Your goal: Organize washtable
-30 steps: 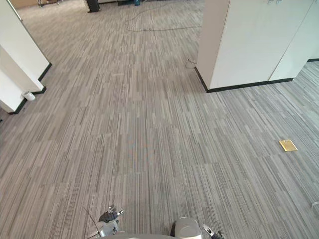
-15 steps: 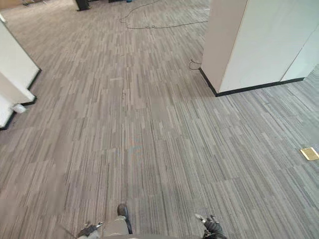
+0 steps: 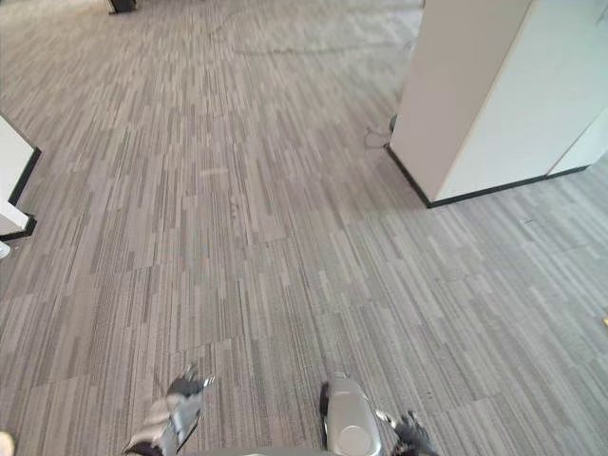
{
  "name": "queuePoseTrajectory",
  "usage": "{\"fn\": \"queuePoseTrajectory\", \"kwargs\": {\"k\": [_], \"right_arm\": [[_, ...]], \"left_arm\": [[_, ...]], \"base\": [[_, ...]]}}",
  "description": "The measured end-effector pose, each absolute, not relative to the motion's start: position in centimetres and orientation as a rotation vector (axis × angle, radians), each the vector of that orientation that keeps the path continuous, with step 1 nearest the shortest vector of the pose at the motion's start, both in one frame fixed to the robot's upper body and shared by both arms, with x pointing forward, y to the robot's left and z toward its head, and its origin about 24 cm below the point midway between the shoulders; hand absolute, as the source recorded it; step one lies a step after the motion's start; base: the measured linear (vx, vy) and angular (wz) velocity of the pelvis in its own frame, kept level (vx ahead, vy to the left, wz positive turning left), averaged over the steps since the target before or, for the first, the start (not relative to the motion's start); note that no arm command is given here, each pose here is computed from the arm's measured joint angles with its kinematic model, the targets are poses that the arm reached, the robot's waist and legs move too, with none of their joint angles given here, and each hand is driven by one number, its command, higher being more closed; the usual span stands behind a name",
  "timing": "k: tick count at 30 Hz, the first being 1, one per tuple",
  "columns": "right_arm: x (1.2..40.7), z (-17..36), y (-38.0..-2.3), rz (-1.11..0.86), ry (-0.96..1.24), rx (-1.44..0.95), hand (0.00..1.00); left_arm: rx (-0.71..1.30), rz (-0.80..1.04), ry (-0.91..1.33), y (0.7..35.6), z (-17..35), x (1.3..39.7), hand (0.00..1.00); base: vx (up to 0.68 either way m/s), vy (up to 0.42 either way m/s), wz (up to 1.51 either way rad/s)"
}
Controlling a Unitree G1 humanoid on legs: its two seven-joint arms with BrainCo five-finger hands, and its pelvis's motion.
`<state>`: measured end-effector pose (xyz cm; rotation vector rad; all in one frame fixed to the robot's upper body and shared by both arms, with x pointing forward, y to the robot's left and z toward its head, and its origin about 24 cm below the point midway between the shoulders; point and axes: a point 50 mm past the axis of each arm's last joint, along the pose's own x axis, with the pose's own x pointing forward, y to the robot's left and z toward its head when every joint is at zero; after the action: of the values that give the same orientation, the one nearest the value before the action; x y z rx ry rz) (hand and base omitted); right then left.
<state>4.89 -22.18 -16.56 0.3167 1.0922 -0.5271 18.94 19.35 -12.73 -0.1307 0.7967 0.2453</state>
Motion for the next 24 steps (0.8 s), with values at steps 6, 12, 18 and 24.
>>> {"fn": "queuePoseTrajectory", "kwargs": {"k": [6,12,18,24], "right_arm": [[4.2,-16.6,-21.7,-0.602,1.078,0.394,0.00],[6.1,-15.9,-22.5,-0.630,0.986,0.388,0.00],[9.8,-15.5,-21.4,-0.516,0.949,0.361,0.00],[7.8,-16.2,-21.5,-0.468,1.031,0.288,0.00]], "left_arm": [[-0.124,0.137,0.849,16.2,-13.7,17.4,0.00],[-0.342,0.396,0.965,17.3,-15.8,11.4,0.00],[-0.327,0.507,0.960,20.3,-15.8,9.3,0.00],[-0.257,0.409,0.969,19.6,-15.8,9.8,0.00]], "base": [[0.54,-0.239,0.30],[0.52,-0.123,-0.68],[0.46,0.117,-1.06],[0.60,0.402,-0.46]]}}
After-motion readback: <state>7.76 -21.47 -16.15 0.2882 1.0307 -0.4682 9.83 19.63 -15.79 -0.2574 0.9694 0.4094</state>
